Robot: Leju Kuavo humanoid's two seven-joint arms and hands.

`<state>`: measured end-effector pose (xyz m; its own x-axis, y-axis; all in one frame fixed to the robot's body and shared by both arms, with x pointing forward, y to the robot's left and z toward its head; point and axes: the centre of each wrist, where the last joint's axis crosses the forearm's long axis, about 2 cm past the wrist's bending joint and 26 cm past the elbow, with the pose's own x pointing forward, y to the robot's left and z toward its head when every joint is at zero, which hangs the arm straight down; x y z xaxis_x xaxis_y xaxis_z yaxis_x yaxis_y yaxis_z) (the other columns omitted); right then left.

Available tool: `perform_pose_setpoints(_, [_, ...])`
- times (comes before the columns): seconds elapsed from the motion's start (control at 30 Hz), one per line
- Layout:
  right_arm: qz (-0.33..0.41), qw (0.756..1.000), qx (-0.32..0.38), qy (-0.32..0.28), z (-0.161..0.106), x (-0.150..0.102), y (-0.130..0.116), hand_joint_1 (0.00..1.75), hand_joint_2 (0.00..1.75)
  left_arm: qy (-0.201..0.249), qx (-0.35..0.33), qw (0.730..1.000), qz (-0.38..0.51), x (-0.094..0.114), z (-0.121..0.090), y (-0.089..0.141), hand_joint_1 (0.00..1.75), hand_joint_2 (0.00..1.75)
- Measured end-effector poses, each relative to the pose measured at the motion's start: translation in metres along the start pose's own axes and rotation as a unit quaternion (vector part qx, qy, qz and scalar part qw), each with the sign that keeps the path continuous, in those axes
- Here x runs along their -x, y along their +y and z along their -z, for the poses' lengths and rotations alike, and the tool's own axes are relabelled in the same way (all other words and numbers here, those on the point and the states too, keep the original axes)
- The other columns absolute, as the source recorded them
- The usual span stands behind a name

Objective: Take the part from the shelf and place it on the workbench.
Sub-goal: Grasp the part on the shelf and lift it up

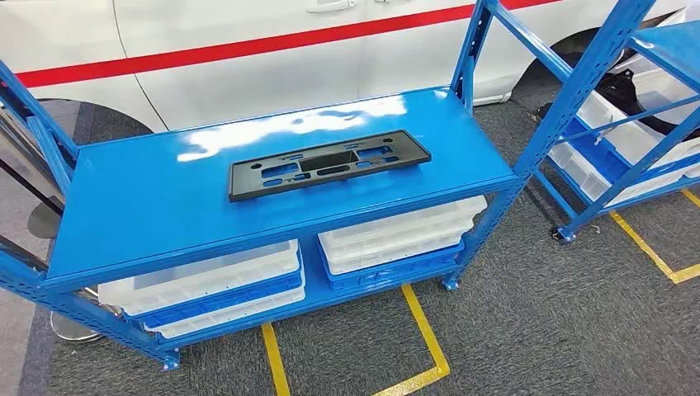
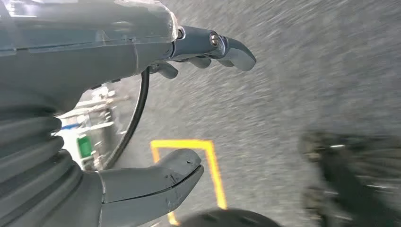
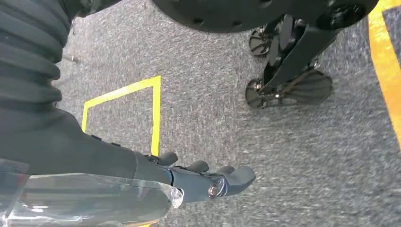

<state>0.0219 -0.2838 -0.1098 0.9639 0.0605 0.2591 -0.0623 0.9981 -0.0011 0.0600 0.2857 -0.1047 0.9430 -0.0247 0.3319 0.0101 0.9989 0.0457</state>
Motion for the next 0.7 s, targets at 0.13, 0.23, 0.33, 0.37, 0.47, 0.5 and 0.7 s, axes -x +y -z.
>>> perform_pose_setpoints(0.13, [-0.012,1.0,0.0,-0.012,0.002,-0.013,0.001,0.0,1.75,-0.012,-0.009,1.0,0.002,-0.024,0.004,0.005,0.0,1.75])
perform_pose_setpoints(0.23, [-0.028,0.999,0.005,-0.027,0.005,-0.028,-0.004,0.0,1.75,-0.019,-0.019,1.0,-0.005,-0.042,0.008,0.023,0.0,0.87])
perform_pose_setpoints(0.33, [-0.043,0.998,0.016,-0.051,0.007,-0.043,-0.015,0.0,0.87,-0.024,-0.028,0.999,-0.015,-0.053,0.009,0.051,0.0,0.0])
perform_pose_setpoints(0.37, [-0.047,0.997,0.02,-0.061,0.008,-0.048,-0.019,0.0,0.44,-0.025,-0.031,0.999,-0.017,-0.055,0.009,0.06,0.0,0.0])
perform_pose_setpoints(0.47, [-0.057,0.994,0.029,-0.094,0.009,-0.059,-0.032,0.0,0.0,-0.03,-0.035,0.999,-0.026,-0.06,0.008,0.084,0.0,0.0])
perform_pose_setpoints(0.5, [-0.06,0.992,0.031,-0.107,0.009,-0.062,-0.036,0.0,0.0,-0.032,-0.035,0.998,-0.029,-0.06,0.008,0.09,0.0,0.0])
perform_pose_setpoints(0.7, [-0.082,0.976,0.03,-0.201,0.008,-0.073,-0.062,0.0,0.0,-0.036,-0.042,0.998,-0.04,-0.052,0.001,0.132,0.0,0.0])
